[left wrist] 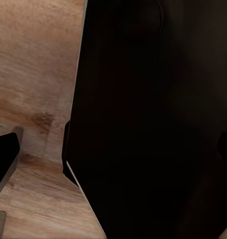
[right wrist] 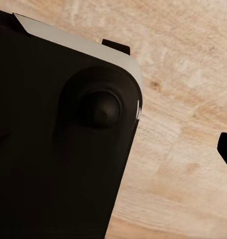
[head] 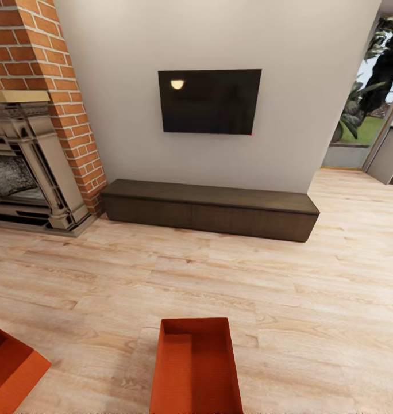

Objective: Move the two storage containers from the living room to the garage. In the garage, place one container on the floor and stack the other container on top of it (either order is fine).

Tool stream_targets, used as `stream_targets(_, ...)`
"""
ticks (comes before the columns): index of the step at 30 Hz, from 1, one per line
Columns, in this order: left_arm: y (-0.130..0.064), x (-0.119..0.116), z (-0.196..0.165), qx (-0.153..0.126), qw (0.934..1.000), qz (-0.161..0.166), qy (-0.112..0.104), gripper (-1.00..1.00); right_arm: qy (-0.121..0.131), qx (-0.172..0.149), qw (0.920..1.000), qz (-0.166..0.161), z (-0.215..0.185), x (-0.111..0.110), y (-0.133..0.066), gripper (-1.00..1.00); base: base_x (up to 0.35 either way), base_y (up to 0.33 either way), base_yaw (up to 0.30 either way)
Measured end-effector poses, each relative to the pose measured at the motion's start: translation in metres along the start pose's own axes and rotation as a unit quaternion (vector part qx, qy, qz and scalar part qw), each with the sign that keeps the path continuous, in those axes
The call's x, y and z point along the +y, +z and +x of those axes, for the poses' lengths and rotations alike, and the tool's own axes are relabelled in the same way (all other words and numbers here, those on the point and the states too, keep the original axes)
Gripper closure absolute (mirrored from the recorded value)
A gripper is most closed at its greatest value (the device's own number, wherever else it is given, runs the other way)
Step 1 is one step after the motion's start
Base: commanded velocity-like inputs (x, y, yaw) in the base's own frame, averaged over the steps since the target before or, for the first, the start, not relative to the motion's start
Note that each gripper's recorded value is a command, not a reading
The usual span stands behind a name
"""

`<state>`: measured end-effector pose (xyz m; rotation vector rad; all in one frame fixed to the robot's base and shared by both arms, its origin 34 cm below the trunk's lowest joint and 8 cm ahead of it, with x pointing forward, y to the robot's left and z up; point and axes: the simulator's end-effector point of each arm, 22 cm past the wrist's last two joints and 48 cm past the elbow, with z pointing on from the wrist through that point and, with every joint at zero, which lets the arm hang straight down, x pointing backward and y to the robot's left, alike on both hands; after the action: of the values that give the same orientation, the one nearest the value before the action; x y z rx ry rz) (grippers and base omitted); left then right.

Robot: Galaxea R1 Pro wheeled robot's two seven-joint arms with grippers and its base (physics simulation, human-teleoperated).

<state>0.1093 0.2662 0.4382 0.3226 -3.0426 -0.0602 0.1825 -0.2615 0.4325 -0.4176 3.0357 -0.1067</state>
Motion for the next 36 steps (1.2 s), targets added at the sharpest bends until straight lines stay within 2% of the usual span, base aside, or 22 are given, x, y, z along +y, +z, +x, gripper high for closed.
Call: stream_targets(36,0.000,0.005,0.022,0.028,0.9996,-0.006,0.001,-1.00,-0.001,0.028,0.9996,-0.009,0.022,0.007,0.000,-1.00,0.000,0.000,0.000)
